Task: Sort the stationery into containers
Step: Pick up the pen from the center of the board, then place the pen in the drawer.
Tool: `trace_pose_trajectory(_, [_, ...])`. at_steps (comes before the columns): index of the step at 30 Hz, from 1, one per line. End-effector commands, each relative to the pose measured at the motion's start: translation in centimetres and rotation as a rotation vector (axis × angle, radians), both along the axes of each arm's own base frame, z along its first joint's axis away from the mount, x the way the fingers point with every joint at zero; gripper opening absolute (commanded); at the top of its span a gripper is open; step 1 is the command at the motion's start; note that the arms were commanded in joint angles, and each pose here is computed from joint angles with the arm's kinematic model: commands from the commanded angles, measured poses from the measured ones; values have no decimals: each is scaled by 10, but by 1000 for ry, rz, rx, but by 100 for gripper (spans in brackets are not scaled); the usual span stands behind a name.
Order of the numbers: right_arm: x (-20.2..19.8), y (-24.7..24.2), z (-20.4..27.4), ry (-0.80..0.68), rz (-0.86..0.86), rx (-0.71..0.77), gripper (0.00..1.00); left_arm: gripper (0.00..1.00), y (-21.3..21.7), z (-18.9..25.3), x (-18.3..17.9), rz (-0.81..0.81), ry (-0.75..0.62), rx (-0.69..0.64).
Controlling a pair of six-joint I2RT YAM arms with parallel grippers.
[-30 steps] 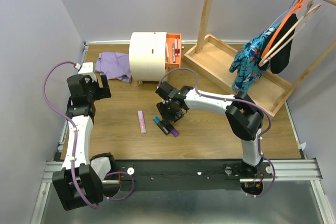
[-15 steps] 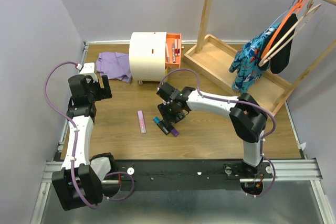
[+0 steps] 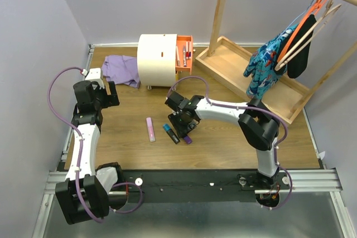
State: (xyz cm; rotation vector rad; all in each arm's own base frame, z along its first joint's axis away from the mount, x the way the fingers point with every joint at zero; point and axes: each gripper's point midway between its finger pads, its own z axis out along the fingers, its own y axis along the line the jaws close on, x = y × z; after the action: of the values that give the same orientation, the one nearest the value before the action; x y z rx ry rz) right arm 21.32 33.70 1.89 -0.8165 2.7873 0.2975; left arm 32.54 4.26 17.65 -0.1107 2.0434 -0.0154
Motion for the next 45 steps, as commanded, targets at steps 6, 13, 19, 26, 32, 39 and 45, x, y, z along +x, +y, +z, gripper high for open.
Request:
trace_pose_trajectory(6, [9, -6, -11, -90, 59, -53, 10, 99, 3, 8, 3, 15, -22, 12])
trace_pose_trajectory(13, [36, 5, 106, -308, 108, 155, 1, 99, 0, 22, 13, -17, -40, 16])
trace_pose_trajectory(19, [73, 5, 222, -557, 103, 410, 1, 99, -4, 38, 23, -22, -87, -22])
trace_pose_trajectory(26, [141, 5, 314, -750, -56, 591, 1, 99, -1, 47, 31, -12, -92, -30])
trace_pose_trajectory(32, [228, -16, 350, -869, -213, 601, 1, 99, 4, 55, 39, 3, -101, -69])
trace_pose_trajectory(39, [301, -24, 311, -795, -316, 575, 1, 99, 7, 57, 39, 10, -94, -68])
trace_pose_trajectory(45, [309, -8, 291, -725, -299, 613, 31, 99, 7, 52, 39, 8, -86, -82])
